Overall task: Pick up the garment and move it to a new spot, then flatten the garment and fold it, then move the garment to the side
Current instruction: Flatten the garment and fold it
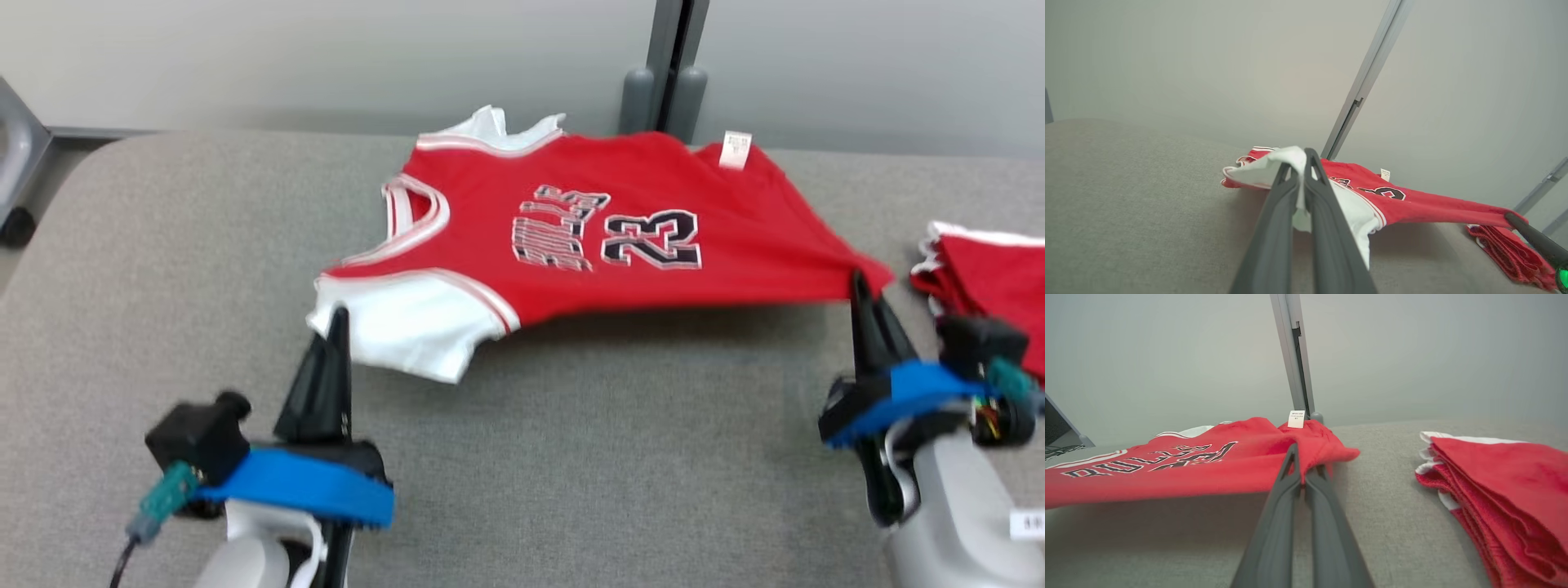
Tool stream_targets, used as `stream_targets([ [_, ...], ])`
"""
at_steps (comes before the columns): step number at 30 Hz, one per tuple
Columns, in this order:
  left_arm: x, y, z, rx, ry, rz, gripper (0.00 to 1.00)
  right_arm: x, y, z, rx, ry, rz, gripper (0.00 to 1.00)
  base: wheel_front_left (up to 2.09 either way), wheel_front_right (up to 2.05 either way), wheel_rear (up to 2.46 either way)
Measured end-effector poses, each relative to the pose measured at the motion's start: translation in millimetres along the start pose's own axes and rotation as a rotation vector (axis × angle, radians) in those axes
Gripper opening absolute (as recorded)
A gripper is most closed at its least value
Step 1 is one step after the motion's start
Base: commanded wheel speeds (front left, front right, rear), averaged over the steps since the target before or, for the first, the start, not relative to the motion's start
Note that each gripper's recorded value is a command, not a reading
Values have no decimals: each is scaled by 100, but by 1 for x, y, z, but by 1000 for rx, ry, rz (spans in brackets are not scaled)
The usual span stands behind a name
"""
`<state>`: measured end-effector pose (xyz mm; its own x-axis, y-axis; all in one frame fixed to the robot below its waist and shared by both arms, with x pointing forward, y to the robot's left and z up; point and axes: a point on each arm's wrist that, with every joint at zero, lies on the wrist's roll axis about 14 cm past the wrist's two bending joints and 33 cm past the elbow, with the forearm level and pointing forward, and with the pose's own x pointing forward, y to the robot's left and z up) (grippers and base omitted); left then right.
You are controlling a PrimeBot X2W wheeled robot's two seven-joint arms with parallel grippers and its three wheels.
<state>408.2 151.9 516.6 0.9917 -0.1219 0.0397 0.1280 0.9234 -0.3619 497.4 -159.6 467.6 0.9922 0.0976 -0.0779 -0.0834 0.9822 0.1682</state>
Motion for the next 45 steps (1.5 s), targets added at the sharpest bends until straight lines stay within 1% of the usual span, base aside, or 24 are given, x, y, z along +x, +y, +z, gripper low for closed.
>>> stream_targets([
  [2, -19, -6, -2, -17, 24, -4, 0, -20, -4, 0, 5, -10, -12, 0, 0, 0, 0],
  [6, -50, -12, 0, -23, 54, 4, 0, -58, -12, -1, 32, -5, -48, 0, 0, 0, 0],
  [9, -68, -16, 1, -18, 77, 4, 0, -83, -19, -1, 29, 10, -70, 0, 0, 0, 0],
  [14, -85, -26, -3, -17, 136, -12, 0, -110, -22, -2, 18, 64, -76, 0, 0, 0, 0],
  [17, -87, -28, -7, -32, 162, -11, 0, -119, -22, -7, 37, 98, -78, 0, 0, 0, 0],
  [26, -80, -24, -29, -48, 235, 2, 0, -120, -28, -33, 47, 194, -96, 0, 0, 0, 0],
  [34, -68, -20, -44, -52, 262, 3, 0, -106, -29, -56, 62, 259, -102, 0, 0, 0, 0],
  [39, -43, -27, -40, -38, 233, -40, 0, -88, -25, -56, 47, 270, -88, 0, 0, 0, 0],
  [41, -30, -30, -38, 6, 221, -75, 0, -82, -26, -56, 38, 278, -90, 0, 0, 0, 0],
  [45, 1, -36, -38, 47, 204, -122, 0, -67, -31, -53, 20, 292, -104, 0, 0, 0, 0],
])
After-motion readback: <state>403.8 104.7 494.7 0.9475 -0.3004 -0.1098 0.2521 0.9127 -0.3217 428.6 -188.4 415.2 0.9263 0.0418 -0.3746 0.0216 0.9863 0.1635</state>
